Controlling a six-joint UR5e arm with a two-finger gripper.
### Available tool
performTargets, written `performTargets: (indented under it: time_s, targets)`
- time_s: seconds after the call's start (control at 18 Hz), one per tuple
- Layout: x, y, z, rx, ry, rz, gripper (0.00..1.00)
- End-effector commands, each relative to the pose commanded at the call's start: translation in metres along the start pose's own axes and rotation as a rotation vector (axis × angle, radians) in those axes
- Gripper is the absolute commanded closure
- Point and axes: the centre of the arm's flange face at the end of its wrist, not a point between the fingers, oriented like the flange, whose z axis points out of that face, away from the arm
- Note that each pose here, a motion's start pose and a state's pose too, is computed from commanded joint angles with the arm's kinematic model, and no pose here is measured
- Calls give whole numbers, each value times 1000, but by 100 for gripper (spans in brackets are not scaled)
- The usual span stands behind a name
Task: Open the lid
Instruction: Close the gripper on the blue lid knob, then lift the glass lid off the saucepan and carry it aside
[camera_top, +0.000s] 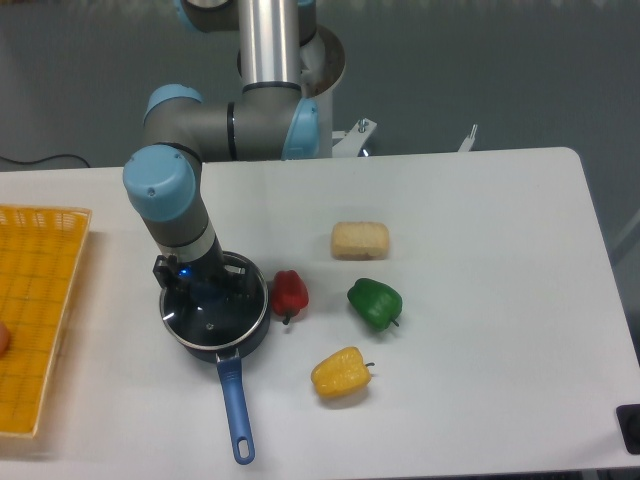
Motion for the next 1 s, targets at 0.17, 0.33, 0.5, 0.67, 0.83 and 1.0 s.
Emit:
performTargets:
  time_s: [0.17,0.33,0.5,0.67,0.83,1.0]
  targets:
    - [-3,0,-1,3,-1,0,44]
    - [-9,-5,-10,15,-15,-1,44]
    - [-18,-4,-12,12,-33,-9,44]
    - [-33,2,-16,-23,-27,19,44]
    - [-58,12,-29,-46,-23,31,44]
    - [-77,20,-39,-60,-19,40,44]
